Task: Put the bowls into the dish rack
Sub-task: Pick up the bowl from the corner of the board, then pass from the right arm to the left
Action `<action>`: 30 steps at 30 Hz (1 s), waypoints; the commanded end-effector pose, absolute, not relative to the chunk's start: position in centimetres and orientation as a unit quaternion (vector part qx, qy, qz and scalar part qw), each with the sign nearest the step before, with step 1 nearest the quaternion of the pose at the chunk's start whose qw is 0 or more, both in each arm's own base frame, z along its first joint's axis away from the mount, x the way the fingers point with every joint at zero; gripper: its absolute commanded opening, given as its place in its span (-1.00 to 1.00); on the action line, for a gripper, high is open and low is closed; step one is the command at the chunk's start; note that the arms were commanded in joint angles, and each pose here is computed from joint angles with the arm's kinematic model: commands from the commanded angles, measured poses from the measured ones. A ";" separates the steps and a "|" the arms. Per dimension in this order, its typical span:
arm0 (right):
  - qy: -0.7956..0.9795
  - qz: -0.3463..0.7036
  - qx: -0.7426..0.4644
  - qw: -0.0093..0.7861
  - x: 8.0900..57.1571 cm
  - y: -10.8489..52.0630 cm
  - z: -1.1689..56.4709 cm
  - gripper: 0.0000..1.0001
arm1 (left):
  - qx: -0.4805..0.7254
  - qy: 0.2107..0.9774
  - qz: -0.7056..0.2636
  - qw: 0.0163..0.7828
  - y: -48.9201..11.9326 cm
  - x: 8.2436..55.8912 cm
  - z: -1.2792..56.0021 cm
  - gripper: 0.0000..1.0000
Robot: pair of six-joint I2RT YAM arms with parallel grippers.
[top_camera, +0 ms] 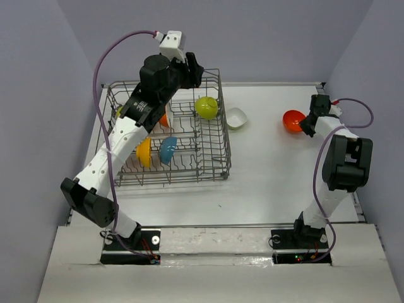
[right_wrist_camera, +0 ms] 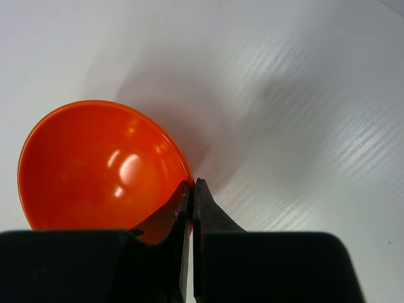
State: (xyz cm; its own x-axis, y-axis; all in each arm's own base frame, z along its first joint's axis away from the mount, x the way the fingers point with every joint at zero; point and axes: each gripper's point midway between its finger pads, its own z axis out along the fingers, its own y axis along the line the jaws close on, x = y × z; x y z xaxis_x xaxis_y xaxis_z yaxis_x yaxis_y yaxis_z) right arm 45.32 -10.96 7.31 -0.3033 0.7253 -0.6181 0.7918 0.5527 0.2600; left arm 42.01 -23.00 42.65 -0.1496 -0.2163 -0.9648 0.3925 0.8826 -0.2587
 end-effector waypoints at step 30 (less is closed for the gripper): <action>0.887 0.111 0.120 0.431 37.9 7.6 36.0 -0.98 | 0.502 0.647 -0.047 0.572 -41.0 24.2 39.1 0.27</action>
State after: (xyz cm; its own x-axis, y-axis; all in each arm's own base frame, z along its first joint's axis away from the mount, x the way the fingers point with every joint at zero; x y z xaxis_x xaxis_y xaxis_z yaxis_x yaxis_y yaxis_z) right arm 40.50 6.37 37.30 -0.5079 0.3716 -0.7772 0.1521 0.9267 0.3437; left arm 24.88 -42.14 37.91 0.0970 0.5670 -0.8180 0.7042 0.5417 0.4590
